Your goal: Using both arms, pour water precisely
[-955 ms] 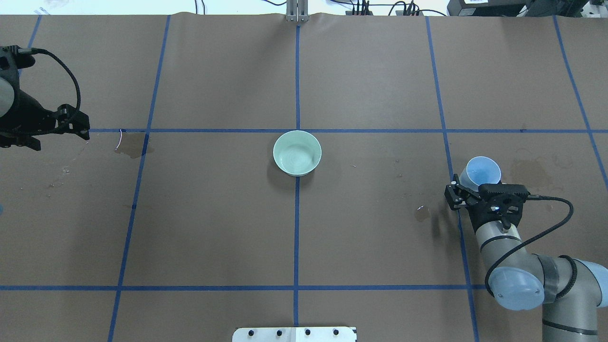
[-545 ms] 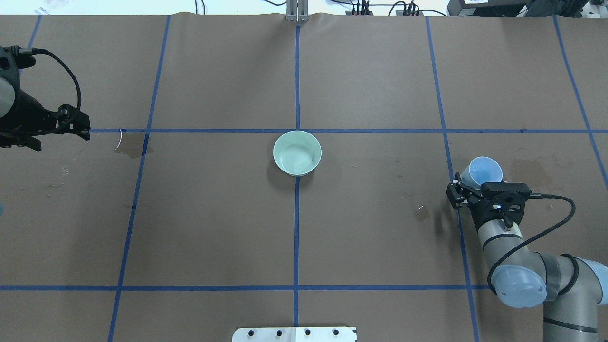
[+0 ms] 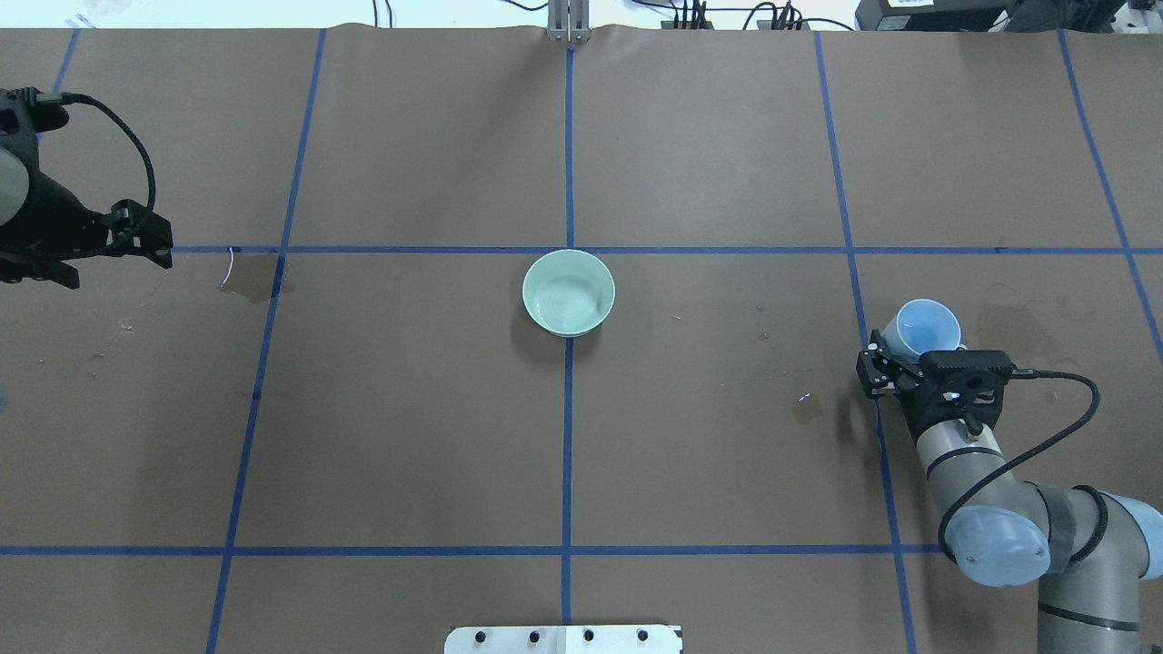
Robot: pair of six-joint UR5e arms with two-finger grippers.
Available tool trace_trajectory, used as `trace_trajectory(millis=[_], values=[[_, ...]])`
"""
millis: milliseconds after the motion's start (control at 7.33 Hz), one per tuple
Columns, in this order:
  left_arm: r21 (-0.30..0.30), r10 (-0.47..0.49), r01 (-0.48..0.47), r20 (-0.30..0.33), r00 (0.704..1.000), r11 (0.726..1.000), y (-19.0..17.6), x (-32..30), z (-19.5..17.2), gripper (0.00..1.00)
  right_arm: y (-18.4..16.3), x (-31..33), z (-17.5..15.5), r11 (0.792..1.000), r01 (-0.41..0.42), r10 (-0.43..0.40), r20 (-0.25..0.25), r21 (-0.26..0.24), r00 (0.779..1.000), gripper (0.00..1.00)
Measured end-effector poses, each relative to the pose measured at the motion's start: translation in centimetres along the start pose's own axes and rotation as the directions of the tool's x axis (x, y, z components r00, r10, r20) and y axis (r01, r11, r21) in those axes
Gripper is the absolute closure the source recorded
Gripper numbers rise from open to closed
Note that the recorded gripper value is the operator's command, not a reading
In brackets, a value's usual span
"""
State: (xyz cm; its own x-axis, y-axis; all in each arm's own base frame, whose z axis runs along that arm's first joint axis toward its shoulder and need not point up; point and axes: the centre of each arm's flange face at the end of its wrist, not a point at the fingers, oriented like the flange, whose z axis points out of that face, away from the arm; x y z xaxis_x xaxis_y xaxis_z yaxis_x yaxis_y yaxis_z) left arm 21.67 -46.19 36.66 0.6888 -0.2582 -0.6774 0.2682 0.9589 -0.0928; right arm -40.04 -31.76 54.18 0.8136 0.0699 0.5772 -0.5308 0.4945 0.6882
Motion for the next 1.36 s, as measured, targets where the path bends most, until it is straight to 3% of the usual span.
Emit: trace_trajectory(millis=[136, 409, 818, 1091, 1227, 1364], values=[[0.0, 0.001, -0.001, -0.001, 1.0, 1.0, 0.0, 0.0, 0.0, 0.0, -0.1, 0.0, 0.0, 1.0, -0.002, 0.002, 0.0, 0.002, 1.0, 1.0], [0.001, 0.001, -0.001, -0.001, 1.0, 1.0, 0.0, 0.0, -0.1, 0.0, -1.3, 0.2, 0.3, 1.0, -0.023, 0.023, 0.015, 0.006, 1.0, 1.0], [0.001, 0.001, -0.001, -0.004, 1.0, 1.0, 0.1, 0.0, -0.2, 0.0, -6.1, -0.2, 1.0, 1.0, 0.019, -0.019, 0.078, 0.008, 0.997, 1.0], [0.002, -0.001, 0.001, -0.006, 1.0, 1.0, 0.2, 0.1, -0.3, 0.0, -10.8, -3.0, 1.2, 0.997, 0.08, -0.079, 0.163, 0.003, 0.984, 1.0], [0.002, -0.002, 0.002, -0.007, 1.0, 1.0, 0.2, 0.1, -0.4, 0.0, -13.3, -5.0, 1.0, 0.994, 0.106, -0.107, 0.228, 0.02, 0.968, 1.0], [0.003, -0.001, 0.002, -0.008, 1.0, 1.0, 0.2, 0.1, -0.4, 0.0, -15.1, -6.3, 0.9, 0.991, 0.127, -0.134, 0.263, 0.046, 0.955, 1.0]])
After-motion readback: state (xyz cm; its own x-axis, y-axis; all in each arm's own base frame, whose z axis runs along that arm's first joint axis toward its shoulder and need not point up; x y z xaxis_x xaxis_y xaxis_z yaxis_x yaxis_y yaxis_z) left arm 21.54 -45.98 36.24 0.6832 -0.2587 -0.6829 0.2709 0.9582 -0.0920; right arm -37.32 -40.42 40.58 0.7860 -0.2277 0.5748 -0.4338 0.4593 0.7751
